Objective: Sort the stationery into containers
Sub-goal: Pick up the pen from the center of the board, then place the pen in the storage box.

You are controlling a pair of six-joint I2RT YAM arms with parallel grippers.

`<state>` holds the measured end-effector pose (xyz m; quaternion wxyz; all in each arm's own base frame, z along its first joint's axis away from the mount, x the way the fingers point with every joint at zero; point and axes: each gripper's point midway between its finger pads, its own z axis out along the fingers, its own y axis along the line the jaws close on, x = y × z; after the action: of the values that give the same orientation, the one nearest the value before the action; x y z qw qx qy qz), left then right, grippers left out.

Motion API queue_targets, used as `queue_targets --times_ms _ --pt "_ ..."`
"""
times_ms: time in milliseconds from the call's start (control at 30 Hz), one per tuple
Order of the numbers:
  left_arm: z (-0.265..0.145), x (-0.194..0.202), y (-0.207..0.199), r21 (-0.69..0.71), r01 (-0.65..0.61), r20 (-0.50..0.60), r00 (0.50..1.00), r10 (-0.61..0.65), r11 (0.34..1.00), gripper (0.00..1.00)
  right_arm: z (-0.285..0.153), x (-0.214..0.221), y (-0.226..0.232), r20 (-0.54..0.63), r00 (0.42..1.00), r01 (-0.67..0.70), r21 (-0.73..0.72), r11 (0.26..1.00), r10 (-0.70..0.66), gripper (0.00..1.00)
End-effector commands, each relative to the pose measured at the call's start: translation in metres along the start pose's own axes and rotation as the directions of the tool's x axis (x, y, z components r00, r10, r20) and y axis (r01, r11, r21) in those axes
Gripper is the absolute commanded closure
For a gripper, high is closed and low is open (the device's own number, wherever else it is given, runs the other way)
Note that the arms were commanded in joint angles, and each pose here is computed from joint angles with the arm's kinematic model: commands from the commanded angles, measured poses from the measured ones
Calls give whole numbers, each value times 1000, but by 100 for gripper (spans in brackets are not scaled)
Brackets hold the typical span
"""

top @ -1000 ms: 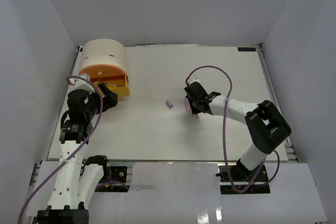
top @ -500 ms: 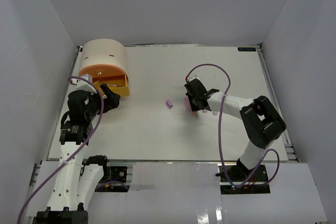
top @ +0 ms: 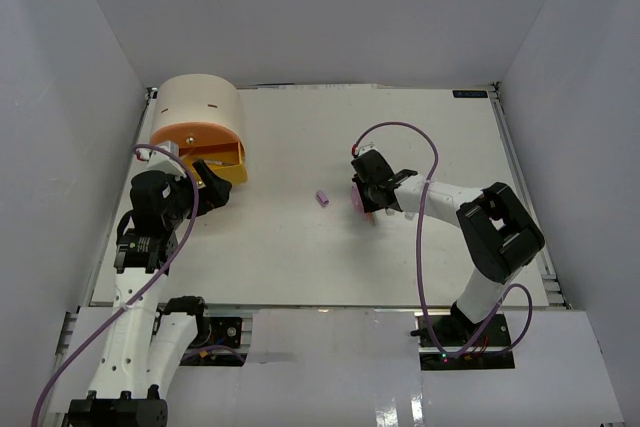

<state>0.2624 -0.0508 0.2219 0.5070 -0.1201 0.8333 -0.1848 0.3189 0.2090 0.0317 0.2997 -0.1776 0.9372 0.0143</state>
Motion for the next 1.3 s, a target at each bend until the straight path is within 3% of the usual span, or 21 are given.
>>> queue_targets --times_ms 0,300,367,433,567,767,933,1067,1267 --pt "0 3 -4 21 5 -13 1000 -4 1000 2 6 -5 3 6 1000 7 -13 1000 -7 70" --pt "0 4 -14 72 13 -41 999 -10 997 2 15 6 -1 -30 1000 1 -13 1000 -1 71" --pt "0 4 -17 83 16 -48 999 -12 996 2 14 5 -2 -26 1000 -3 -11 1000 3 74" --pt "-1 5 -22 107 27 -59 998 -21 994 2 11 4 -3 -20 1000 -1 -12 1000 1 84" --pt "-3 4 -38 174 72 -94 994 -56 982 2 -3 -7 -4 17 1000 3 -24 1000 -2 89" --pt "-8 -9 -65 259 166 -137 981 -134 951 2 -56 -45 1 180 983 -3 -102 995 22 91" --pt "-10 -22 -105 355 213 -168 972 -162 910 2 -107 -72 29 337 941 63 -266 962 32 91" --pt "3 -18 -144 362 242 -203 963 -177 900 2 -155 -87 63 459 887 172 -438 882 55 89" --pt "20 8 -211 398 227 -266 956 -125 889 3 -201 -92 89 579 811 305 -545 781 88 88"
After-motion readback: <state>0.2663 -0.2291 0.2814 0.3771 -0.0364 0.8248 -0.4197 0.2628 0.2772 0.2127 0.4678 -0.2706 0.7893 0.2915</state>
